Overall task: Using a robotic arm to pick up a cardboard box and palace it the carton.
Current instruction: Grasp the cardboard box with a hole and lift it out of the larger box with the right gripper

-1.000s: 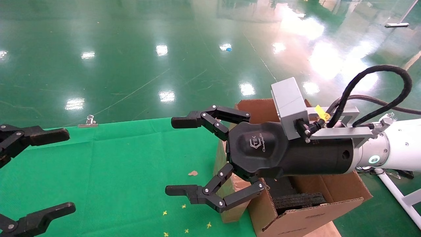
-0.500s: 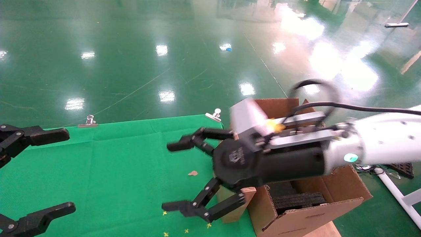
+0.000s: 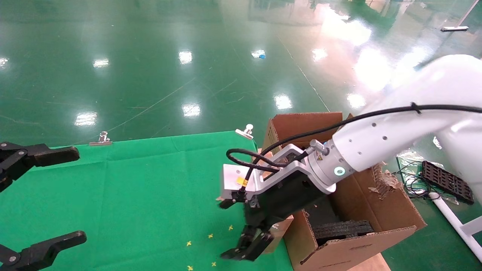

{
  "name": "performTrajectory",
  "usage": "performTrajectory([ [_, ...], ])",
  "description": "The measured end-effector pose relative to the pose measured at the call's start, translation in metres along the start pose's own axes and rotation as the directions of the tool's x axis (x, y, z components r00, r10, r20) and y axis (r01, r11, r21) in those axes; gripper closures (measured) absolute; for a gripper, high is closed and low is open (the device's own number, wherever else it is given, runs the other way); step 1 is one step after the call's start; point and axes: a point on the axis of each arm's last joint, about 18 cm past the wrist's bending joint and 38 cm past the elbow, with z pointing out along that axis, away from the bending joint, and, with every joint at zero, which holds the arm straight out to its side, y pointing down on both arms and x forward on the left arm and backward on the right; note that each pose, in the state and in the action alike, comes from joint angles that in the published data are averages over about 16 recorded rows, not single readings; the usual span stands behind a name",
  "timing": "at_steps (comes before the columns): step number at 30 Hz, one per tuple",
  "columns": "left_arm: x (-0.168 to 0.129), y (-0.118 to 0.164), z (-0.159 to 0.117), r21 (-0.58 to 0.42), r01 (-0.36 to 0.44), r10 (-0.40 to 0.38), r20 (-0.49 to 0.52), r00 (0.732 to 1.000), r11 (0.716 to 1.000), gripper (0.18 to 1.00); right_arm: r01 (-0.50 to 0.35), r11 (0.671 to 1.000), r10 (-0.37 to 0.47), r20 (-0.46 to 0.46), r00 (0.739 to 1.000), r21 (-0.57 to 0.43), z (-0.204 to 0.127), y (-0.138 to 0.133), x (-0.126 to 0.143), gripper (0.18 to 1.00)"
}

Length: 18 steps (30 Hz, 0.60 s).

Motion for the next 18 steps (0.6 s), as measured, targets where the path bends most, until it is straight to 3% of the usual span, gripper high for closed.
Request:
performTrajectory([
  [5, 0.000, 0.000, 0.000, 0.000, 0.000, 0.000, 0.000, 1.000, 1.000, 0.184, 0.020, 0.987, -0.027, -0.041, 0.999, -0.156, -0.012, -0.008, 0.011, 0.178],
  [11, 0.000, 0.000, 0.000, 0.000, 0.000, 0.000, 0.000, 1.000, 1.000, 0.184, 0.043, 0.947, -0.075, -0.091, 0.993, -0.317, -0.035, -0.022, 0.020, 0.178],
  [18, 0.000, 0.000, 0.000, 0.000, 0.000, 0.000, 0.000, 1.000, 1.000, 0.184, 0.046, 0.900, -0.100, -0.103, 0.990, -0.433, -0.053, -0.031, 0.021, 0.178],
])
